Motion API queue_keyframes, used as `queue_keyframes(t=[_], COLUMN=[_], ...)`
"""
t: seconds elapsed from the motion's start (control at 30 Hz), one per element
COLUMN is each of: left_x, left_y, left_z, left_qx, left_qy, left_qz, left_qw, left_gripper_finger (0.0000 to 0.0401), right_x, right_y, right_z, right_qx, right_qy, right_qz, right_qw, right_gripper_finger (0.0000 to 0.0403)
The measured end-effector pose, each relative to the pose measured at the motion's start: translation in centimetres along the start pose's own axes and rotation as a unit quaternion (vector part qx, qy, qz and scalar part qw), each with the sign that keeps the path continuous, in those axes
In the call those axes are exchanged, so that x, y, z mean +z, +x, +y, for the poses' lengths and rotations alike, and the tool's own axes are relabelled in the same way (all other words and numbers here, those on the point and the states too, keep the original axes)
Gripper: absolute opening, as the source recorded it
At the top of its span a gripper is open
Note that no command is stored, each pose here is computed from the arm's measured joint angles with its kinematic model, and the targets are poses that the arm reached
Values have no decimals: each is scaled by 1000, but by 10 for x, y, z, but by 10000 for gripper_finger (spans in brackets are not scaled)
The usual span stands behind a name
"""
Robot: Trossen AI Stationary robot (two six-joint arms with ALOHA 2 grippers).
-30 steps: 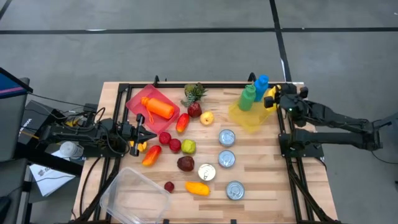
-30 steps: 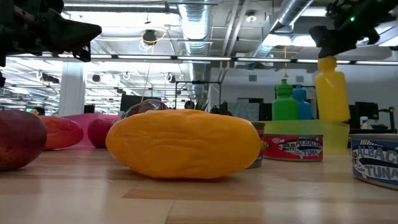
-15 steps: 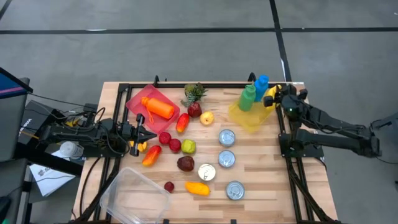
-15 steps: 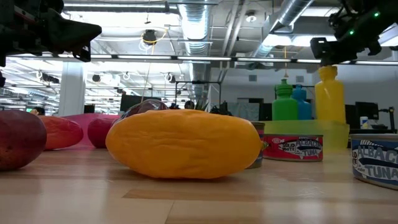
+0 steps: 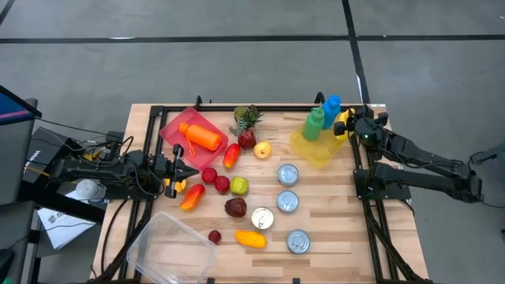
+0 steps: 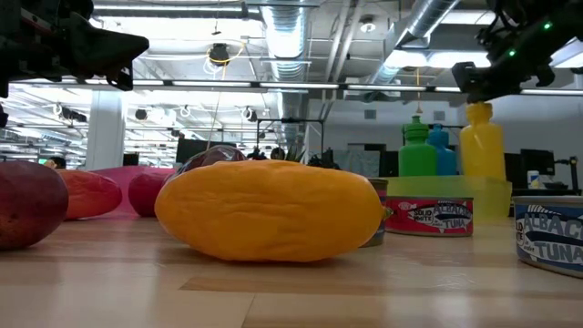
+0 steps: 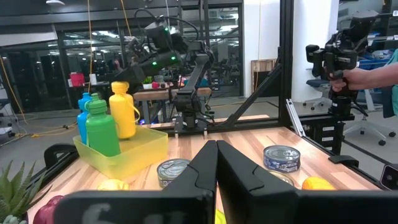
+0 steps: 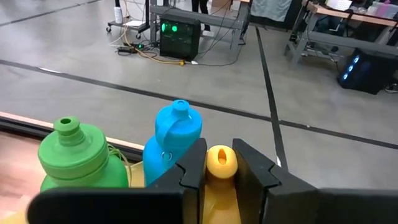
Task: Pick & Place Food Item
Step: Put the yellow tumbler into the yellow bin
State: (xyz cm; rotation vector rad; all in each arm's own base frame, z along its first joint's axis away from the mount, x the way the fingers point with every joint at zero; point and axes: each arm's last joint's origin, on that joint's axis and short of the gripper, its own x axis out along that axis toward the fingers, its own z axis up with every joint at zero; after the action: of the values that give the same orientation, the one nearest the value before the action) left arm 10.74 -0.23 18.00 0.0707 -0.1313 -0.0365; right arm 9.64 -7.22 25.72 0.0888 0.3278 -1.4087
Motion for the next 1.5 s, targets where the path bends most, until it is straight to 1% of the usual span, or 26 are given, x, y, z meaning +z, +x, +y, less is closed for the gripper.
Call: queue_keyframes(t=[0.4, 0.53, 0.73, 0.97, 1.13, 1.43, 1.5], left_x=[0, 0, 0, 0, 0, 0, 0], left_y=[0, 0, 0, 0, 0, 0, 0], left_z=[0, 0, 0, 0, 0, 0, 0], left_qx=[0, 0, 0, 0, 0, 0, 0], left_qy=[0, 0, 0, 0, 0, 0, 0], left_qz=[0, 0, 0, 0, 0, 0, 0], left_qw=[1000, 1000, 1000, 1000, 1000, 1000, 1000], left_gripper_finger=[0, 0, 0, 0, 0, 0, 0], right_x=[-3, -4, -21, -22, -23, -22, -22], right_y=[1, 2, 7, 8, 8, 14, 15], right_z=[1, 3, 6, 6, 4, -3, -3], right_qx=[-3, 6, 4, 1, -15, -49, -51], right_qy=[2, 19, 35, 31, 26, 40, 42], right_qz=[11, 16, 25, 24, 24, 29, 30], right_qw=[1000, 1000, 999, 999, 999, 998, 997], right_gripper_finger=[48, 48, 48, 48, 48, 48, 53])
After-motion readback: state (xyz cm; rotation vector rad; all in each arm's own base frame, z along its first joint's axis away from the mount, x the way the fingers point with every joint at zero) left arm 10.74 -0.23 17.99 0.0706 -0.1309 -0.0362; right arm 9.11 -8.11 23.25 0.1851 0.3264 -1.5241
